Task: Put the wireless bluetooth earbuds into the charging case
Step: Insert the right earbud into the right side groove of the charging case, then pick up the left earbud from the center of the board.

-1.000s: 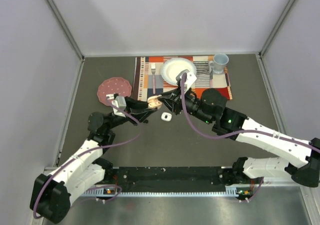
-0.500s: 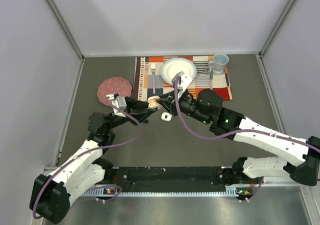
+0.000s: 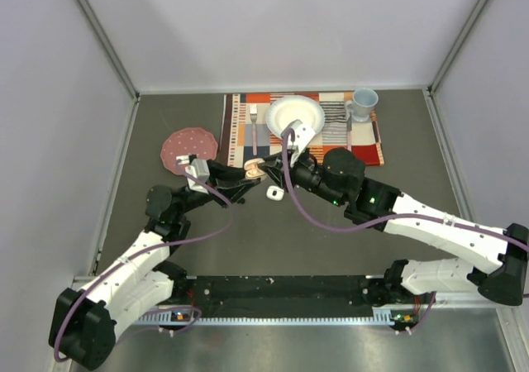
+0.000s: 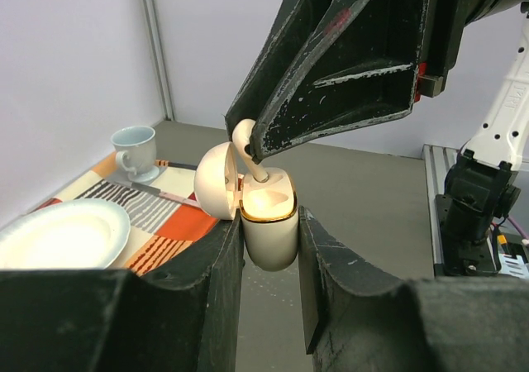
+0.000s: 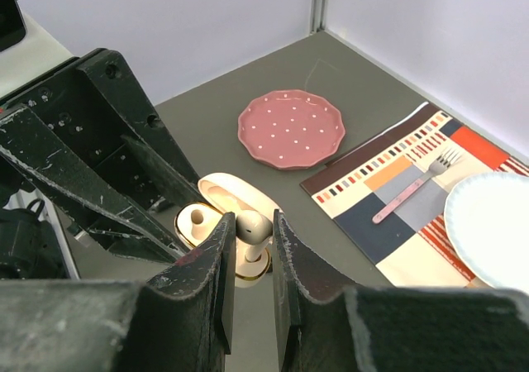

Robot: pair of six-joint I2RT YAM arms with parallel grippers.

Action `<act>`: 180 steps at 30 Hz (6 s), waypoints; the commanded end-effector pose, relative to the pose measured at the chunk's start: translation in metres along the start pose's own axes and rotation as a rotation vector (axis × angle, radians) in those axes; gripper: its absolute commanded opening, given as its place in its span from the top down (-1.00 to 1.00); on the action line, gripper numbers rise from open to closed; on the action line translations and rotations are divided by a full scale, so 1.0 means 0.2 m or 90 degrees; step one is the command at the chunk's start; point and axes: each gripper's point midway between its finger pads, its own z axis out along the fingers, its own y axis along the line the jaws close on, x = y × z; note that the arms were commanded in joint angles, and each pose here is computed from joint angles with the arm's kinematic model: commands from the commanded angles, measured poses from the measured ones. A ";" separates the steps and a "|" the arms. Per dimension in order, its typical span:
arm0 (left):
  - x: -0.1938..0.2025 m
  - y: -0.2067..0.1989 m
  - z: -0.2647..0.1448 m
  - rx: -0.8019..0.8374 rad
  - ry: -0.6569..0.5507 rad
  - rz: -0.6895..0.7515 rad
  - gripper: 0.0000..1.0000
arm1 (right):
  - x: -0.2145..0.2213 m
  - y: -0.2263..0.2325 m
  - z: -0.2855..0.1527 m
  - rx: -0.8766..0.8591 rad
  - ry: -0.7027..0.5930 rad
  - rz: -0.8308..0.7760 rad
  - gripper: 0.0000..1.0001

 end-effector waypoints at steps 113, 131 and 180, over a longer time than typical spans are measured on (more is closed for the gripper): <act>-0.22 0.01 -0.09 -0.089 -0.099 0.085 1.00 | 1.01 -0.80 -0.04 0.494 0.335 0.621 -0.98; -0.20 0.02 -0.09 -0.094 -0.098 0.071 1.00 | 1.22 -0.96 0.01 0.610 0.381 0.609 -0.22; -0.16 0.03 -0.08 -0.090 -0.078 0.061 1.00 | 1.55 -0.89 0.10 0.602 0.499 0.569 0.18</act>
